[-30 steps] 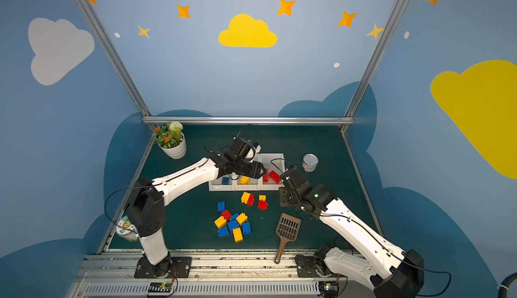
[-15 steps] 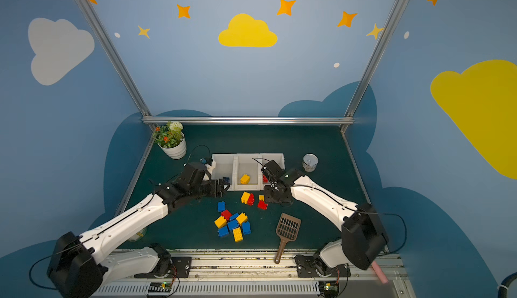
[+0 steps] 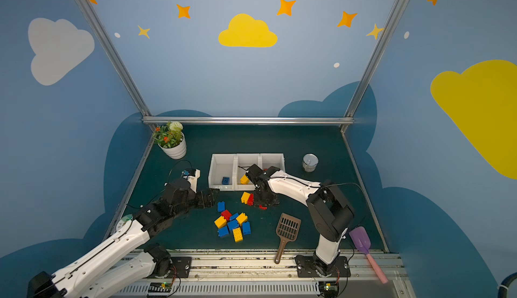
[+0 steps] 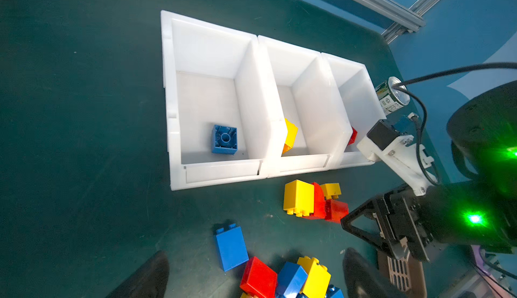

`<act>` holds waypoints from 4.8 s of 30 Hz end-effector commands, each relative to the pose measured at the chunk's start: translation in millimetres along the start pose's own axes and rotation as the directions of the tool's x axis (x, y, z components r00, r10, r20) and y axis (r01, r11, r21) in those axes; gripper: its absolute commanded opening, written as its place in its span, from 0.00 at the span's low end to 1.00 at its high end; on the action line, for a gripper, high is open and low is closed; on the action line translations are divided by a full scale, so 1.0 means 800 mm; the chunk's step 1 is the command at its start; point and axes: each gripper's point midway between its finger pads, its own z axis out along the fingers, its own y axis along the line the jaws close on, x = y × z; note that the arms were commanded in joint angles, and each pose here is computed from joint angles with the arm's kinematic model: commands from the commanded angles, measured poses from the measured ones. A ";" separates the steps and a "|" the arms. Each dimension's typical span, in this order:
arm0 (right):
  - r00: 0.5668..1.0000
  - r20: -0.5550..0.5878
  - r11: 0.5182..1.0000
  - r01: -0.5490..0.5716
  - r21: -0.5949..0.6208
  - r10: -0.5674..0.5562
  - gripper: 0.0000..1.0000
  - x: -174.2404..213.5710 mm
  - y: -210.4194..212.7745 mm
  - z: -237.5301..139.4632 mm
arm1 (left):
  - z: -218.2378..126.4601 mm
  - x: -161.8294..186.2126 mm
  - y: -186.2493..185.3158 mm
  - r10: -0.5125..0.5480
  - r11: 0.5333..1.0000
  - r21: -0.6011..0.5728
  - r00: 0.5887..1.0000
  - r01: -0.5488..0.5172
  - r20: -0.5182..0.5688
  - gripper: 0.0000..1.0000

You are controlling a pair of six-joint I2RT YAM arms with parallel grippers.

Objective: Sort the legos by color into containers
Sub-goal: 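Lower the right gripper onto a red brick near the bin while the left arm withdraws, then lift the red brick with the right gripper and drop it into the farthest compartment, then reach the left gripper toward a yellow brick in the pile while the right arm withdraws, then grasp the yellow brick with the left gripper and lift it toward the bin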

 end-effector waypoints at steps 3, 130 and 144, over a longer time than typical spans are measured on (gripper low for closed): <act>0.999 0.015 0.999 -0.032 -0.002 0.032 0.60 -0.013 0.010 0.006 | 0.003 0.010 0.009 -0.029 0.999 -0.015 1.000 0.029 -0.012 0.98; 0.975 0.121 0.973 -0.168 -0.158 0.188 0.61 -0.009 -0.077 -0.078 | 0.049 0.176 0.014 0.198 0.935 -0.112 0.757 -0.336 -0.622 0.34; 0.976 0.134 0.976 -0.153 -0.154 0.174 0.60 -0.013 -0.075 -0.088 | 0.051 0.062 -0.019 0.236 0.938 -0.132 0.868 -0.321 -0.437 0.32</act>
